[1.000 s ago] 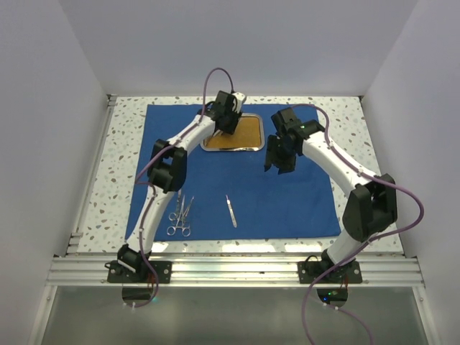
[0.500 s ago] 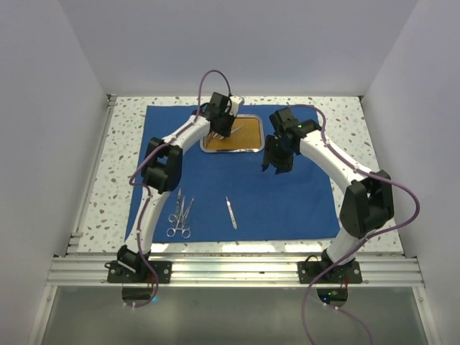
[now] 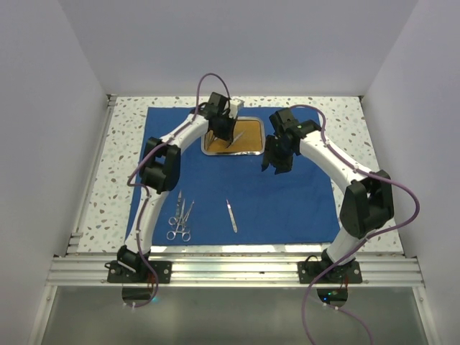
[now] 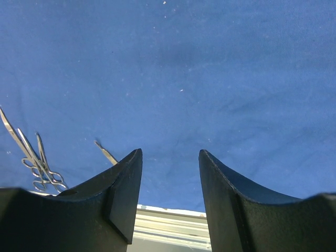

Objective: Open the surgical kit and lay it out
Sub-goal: Pick up the medical item from the container.

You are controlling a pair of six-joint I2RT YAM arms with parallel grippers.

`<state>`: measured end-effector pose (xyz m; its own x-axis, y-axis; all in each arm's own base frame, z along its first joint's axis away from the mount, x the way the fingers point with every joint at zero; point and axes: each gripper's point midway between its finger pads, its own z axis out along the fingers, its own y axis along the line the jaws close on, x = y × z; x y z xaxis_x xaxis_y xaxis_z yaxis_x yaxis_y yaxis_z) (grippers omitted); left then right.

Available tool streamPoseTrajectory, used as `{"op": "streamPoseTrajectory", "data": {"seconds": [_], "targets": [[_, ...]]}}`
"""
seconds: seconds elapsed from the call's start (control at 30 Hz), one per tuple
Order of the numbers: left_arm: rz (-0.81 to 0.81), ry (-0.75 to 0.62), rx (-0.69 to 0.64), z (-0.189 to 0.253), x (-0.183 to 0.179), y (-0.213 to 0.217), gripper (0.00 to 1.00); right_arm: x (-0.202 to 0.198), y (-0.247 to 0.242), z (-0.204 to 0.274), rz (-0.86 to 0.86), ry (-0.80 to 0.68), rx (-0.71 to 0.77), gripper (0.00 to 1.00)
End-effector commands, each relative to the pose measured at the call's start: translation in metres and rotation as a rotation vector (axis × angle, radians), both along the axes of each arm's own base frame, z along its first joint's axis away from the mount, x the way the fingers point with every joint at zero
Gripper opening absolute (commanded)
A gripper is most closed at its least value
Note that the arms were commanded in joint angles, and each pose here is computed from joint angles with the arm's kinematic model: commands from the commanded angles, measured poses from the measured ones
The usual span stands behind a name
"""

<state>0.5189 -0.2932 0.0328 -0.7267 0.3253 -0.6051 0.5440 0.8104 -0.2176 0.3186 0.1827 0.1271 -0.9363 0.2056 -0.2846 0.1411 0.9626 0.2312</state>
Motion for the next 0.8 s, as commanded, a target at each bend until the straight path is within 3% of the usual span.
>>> {"op": "streamPoseTrajectory", "data": {"seconds": [0.0,0.17,0.2,0.23,0.33,0.77], "targets": [[-0.047,0.132,-0.098,0.035,-0.045,-0.023,0.00,0.003,0.004,0.014,-0.004,-0.039,0.042,0.51],[-0.046,0.043,-0.109,0.056,-0.035,-0.023,0.02,0.004,0.006,0.016,-0.007,-0.044,0.052,0.51],[-0.046,0.045,-0.091,0.050,-0.035,-0.020,0.11,0.003,0.006,0.016,-0.011,-0.040,0.056,0.51],[-0.046,0.052,-0.074,0.043,-0.036,-0.018,0.34,0.003,0.007,0.016,-0.008,-0.040,0.056,0.51],[-0.054,0.084,0.005,0.014,-0.040,-0.009,0.44,0.002,0.006,0.016,-0.012,-0.039,0.058,0.51],[-0.011,0.143,0.299,-0.072,-0.052,0.026,0.44,-0.003,0.003,0.013,-0.016,-0.034,0.046,0.51]]}}
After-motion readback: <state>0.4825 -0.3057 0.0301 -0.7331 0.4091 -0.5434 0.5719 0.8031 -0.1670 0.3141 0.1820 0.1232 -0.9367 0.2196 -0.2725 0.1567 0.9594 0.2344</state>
